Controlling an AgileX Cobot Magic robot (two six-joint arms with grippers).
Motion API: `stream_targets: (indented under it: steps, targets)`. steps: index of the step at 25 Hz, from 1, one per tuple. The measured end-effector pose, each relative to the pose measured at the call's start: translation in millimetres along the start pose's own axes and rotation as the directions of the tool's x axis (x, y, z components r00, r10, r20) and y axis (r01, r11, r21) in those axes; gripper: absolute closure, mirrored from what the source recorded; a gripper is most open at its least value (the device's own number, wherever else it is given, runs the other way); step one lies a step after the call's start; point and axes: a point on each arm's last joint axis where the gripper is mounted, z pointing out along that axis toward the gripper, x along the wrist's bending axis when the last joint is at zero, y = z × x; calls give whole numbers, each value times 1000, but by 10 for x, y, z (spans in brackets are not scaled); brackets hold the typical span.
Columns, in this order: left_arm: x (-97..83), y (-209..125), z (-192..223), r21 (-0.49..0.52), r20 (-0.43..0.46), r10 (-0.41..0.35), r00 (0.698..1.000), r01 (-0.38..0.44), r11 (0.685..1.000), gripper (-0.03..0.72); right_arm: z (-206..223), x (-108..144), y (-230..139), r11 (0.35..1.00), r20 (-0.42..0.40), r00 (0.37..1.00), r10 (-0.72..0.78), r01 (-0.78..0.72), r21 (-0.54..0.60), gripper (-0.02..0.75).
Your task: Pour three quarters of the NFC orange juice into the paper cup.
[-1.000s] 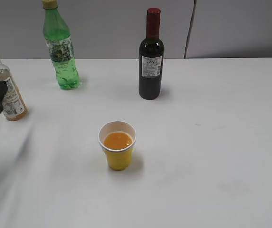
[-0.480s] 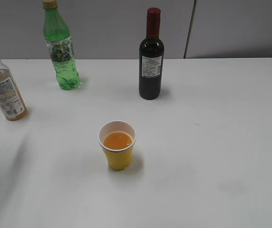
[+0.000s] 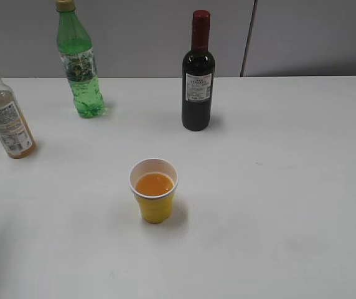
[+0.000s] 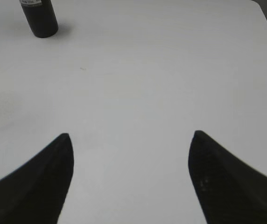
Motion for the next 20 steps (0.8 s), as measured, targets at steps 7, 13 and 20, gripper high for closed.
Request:
stream_targets:
  steps: [7, 13, 20]
  targets:
    - [-28, -260, -661, -63, 0, 7, 1000, -7, 998, 78, 0, 0, 0, 1000, 0, 1000, 0, 0, 0, 160]
    - [-50, -557, -1000, -146, -3, 11, 1000, -11, 989, 85, 0, 0, 0, 1000, 0, 1000, 0, 0, 0, 160]
    - [-73, -991, -1053, -145, -2, 13, 1000, -13, 989, 95, 0, 0, 0, 1000, 0, 1000, 0, 0, 0, 160]
